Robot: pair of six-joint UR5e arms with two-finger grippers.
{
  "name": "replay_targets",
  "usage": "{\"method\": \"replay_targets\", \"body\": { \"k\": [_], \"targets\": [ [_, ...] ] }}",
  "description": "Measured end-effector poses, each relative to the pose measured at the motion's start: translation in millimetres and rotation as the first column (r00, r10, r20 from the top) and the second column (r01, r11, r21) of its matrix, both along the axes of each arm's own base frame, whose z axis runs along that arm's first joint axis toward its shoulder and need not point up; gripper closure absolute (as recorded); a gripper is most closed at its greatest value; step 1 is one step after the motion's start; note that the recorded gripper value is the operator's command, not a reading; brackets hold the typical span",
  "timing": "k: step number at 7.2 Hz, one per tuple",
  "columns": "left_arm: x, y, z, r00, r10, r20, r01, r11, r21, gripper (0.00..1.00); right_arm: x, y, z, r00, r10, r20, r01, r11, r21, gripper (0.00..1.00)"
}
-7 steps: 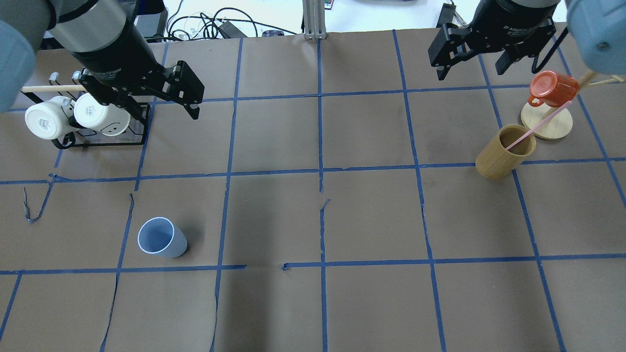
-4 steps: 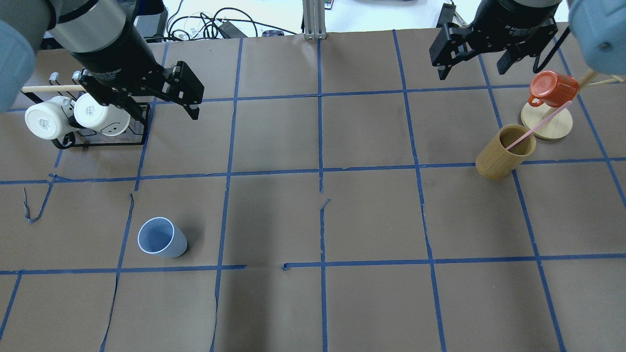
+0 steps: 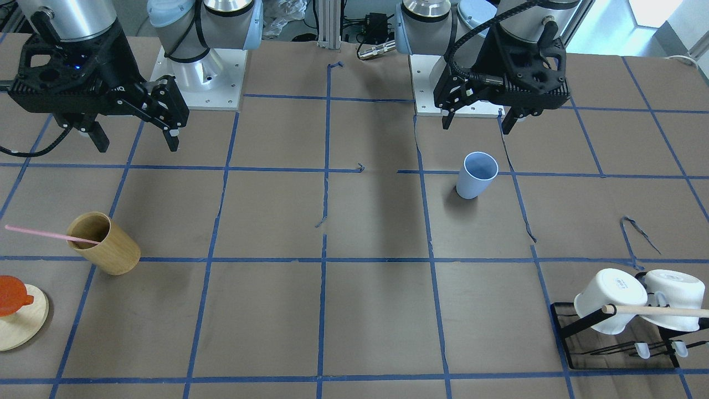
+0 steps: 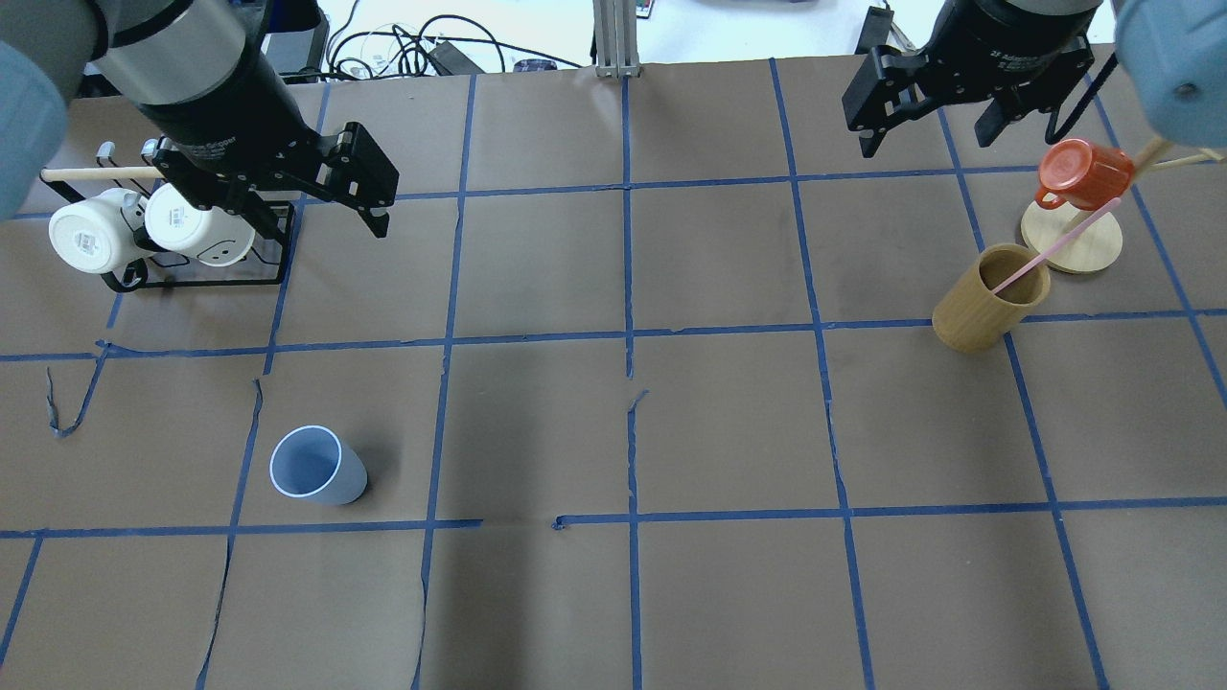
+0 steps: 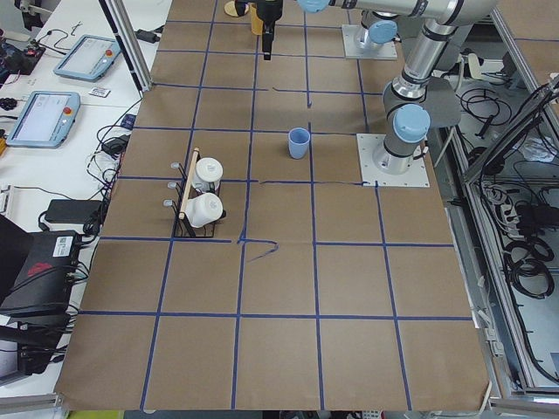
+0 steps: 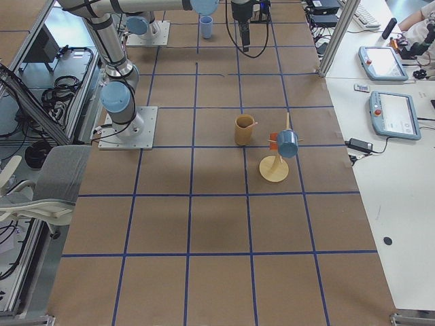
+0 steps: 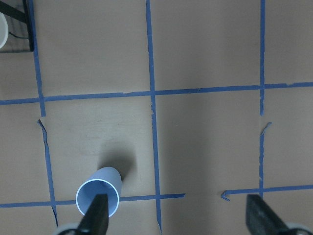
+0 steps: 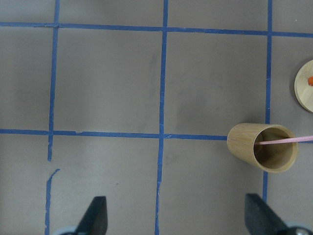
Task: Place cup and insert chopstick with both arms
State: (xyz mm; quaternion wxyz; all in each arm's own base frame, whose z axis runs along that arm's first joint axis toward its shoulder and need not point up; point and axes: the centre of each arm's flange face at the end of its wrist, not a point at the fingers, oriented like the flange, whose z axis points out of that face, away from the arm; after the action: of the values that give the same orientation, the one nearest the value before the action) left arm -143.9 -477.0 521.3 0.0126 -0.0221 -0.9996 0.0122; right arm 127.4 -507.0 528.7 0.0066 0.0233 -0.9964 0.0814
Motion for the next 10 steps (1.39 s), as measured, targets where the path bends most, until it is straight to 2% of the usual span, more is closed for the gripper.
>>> {"method": "replay_targets", "body": {
  "k": [7, 8, 10],
  "targets": [
    [0.0, 0.6, -6.5, 1.000, -0.010, 0.000, 0.010, 1.000, 0.017, 0.00, 0.0, 0.0, 0.0, 1.000, 0.000, 0.000, 0.000, 1.000, -0.001, 0.00],
    [2.9, 2.2, -27.0, 1.000, -0.011, 0.001, 0.011, 0.998, 0.055, 0.00, 0.0, 0.0, 0.0, 1.000, 0.000, 0.000, 0.000, 1.000, 0.000, 0.00],
    [19.7, 13.0, -101.6, 1.000, 0.004, 0.012, -0.006, 0.989, 0.147, 0.00, -1.3, -1.0, -0.6, 1.000, 0.004, -0.002, -0.004, 1.000, 0.000, 0.00]
  ]
}}
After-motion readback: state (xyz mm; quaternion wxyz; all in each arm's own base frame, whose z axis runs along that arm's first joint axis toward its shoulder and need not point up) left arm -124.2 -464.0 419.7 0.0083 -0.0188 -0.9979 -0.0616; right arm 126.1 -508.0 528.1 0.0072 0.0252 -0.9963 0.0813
